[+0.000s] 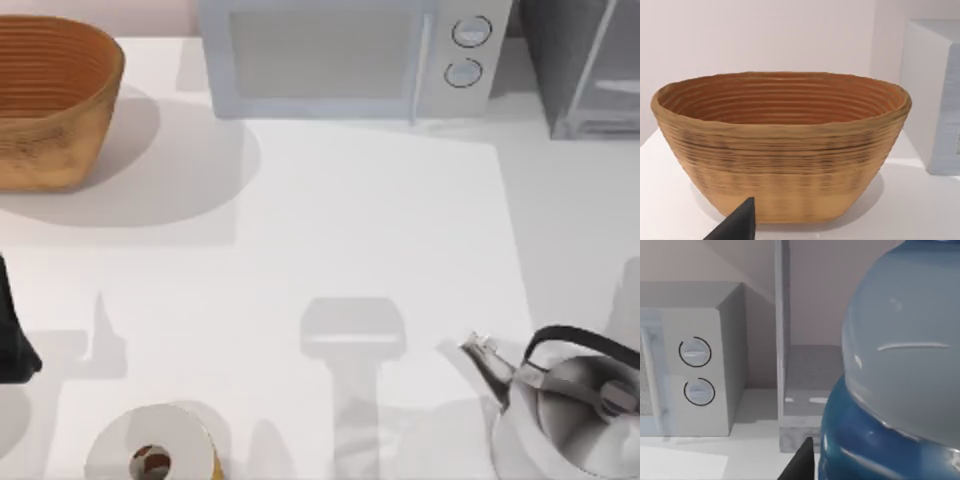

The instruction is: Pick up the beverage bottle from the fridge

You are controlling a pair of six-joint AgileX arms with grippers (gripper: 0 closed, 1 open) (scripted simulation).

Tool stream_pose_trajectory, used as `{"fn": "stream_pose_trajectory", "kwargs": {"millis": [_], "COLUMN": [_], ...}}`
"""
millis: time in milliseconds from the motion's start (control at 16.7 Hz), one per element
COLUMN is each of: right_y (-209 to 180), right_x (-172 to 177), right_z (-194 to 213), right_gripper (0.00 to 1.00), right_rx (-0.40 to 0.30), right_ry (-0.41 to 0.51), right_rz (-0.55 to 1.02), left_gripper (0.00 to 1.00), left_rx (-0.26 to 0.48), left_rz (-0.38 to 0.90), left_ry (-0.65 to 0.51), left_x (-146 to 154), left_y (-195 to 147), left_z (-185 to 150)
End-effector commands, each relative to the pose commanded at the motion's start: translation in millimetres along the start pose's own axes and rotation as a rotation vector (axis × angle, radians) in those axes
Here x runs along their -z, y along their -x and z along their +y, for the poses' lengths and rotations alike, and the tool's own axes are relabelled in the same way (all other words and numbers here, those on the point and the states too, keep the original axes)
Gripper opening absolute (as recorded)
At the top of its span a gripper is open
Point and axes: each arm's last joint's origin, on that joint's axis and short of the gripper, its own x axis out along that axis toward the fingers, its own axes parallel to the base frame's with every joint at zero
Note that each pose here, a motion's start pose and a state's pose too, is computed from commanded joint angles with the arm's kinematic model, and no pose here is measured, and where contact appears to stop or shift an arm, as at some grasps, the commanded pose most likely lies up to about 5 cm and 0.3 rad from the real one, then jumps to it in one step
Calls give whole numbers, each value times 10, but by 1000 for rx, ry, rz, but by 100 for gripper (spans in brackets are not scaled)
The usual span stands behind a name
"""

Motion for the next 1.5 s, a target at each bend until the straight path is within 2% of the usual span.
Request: {"fn": "stream_pose_trajectory", "kwargs": {"millis": [360, 660, 840, 1020, 1260, 1500], "right_y": [-262, -693, -852, -818, -521, -192], "right_x": [-543, -721, -583, -295, 174, 533], "right_z": [299, 1008, 1666, 2368, 3134, 3553], "right_gripper": [0, 0, 0, 0, 0, 0], "right_rx": [4, 6, 5, 3, 0, -1], "right_ry": [-15, -21, 1, 23, 31, 18], "right_rz": [-67, -18, 23, 44, 42, 34], "left_gripper": [100, 100, 100, 100, 100, 100], "left_rx": [0, 0, 0, 0, 0, 0], "left_rz": [0, 0, 0, 0, 0, 0], "left_ry": [0, 0, 0, 0, 0, 0], "left_x": [0, 0, 0, 0, 0, 0], "left_y": [0, 0, 0, 0, 0, 0], "left_z": [0, 0, 0, 0, 0, 0]}}
